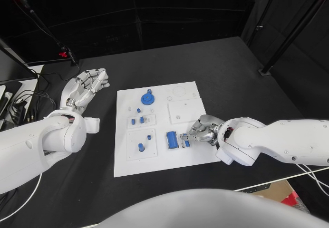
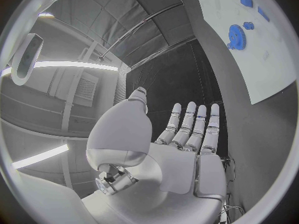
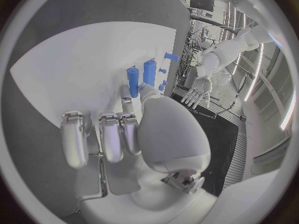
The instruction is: Assemble the parts on the task board
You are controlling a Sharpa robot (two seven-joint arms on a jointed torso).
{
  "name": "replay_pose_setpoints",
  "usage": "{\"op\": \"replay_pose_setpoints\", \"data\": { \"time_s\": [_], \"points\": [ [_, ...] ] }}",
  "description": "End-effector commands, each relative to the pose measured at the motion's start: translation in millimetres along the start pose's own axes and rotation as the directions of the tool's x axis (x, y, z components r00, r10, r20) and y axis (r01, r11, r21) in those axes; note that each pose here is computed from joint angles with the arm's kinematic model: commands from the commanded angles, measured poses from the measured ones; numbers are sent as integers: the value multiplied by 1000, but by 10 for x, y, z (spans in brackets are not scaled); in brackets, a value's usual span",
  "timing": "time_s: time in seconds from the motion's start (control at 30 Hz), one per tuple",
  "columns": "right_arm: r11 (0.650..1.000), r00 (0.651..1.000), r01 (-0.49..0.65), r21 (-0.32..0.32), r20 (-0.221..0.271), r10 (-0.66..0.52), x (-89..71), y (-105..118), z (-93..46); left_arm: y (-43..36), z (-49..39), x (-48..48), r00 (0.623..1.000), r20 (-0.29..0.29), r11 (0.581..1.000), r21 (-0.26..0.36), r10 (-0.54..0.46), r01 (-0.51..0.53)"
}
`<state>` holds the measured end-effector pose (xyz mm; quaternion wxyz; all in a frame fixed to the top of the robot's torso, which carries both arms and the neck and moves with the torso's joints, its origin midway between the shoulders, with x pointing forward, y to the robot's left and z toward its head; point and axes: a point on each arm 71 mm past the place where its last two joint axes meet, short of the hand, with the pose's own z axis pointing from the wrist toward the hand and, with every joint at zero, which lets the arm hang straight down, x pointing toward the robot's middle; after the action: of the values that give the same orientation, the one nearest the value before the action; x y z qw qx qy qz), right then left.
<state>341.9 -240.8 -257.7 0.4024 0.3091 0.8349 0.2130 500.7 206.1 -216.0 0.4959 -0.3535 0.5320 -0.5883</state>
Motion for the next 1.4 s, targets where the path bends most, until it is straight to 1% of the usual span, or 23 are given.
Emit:
{"op": "replay_pose_setpoints", "data": {
  "time_s": [0.03, 0.27, 0.6, 1.2, 1.4],
  "points": [
    [999, 1000, 29, -21, 7, -29, 4, 30, -7, -69, 6, 9, 1000, -8, 996, 85, -7, 7],
    [992, 994, 106, -67, 38, -104, 5, 84, -15, -67, 8, 11, 1000, -9, 996, 85, -7, 8],
    [978, 982, 184, -95, 51, -180, 23, 128, -18, -66, 8, 9, 1000, -9, 996, 83, -7, 8],
    [966, 969, 245, -78, 9, -245, 77, 137, 14, -65, 5, 6, 1000, -9, 997, 81, -8, 9],
    [965, 968, 249, -77, 5, -249, 83, 140, 22, -64, 6, 8, 1000, -10, 997, 79, -8, 9]
  ]
}}
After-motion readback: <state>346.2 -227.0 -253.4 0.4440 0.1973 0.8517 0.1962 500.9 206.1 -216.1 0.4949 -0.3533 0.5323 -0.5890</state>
